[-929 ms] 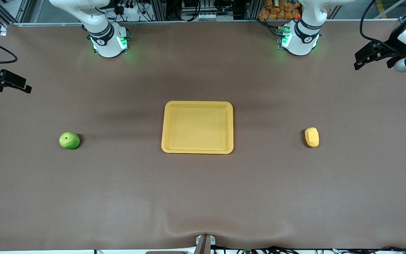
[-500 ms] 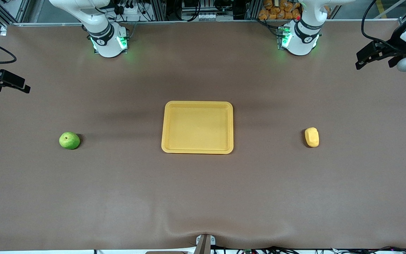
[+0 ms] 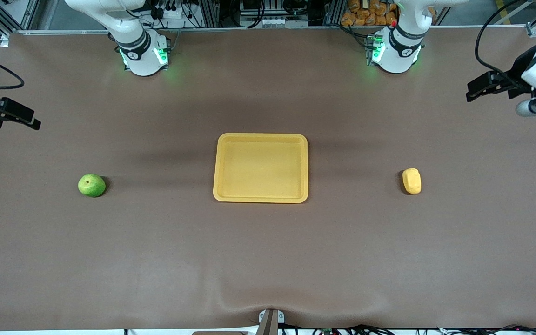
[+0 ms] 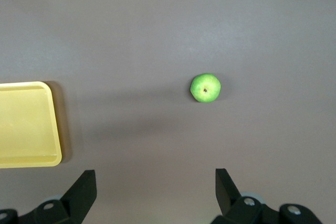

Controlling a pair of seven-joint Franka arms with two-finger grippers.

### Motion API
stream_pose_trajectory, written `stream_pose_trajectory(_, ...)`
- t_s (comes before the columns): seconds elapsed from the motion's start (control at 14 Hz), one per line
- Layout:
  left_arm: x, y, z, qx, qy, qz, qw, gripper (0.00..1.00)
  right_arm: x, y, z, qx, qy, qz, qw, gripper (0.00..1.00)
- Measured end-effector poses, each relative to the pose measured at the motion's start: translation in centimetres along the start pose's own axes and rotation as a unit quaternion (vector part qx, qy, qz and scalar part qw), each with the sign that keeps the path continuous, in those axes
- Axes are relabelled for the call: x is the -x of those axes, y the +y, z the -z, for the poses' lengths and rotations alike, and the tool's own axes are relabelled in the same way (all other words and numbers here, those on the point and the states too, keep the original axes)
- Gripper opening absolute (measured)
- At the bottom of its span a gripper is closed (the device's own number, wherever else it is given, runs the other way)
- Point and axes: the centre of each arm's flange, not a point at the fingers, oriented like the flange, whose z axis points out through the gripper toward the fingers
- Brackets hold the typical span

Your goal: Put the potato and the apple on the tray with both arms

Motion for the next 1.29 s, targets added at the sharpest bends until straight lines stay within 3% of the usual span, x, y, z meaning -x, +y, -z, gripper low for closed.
stream_pose_trajectory(0.36, -1.4, 0.3, -4.4, -0.002, -0.013, -0.001, 1.0, 1.0, -2.0, 0.7, -2.0, 0.006, -0.009, -0.008, 1.0, 1.0)
stream_pose_trajectory(0.86, -4.6, 1.5, -10.9, 0.007, 0.037, 0.0, 0.999, 1.0, -3.6, 3.5, -2.9, 0.009, -0.014, -0.033, 0.999, 1.0)
stream_pose_trajectory(1.29, -7.3, 2.1, -18.1, -0.019, 0.002, -0.013, 1.0, 1.0, -4.3, 4.1, -4.1, 0.01, -0.027, -0.039, 0.999, 1.0)
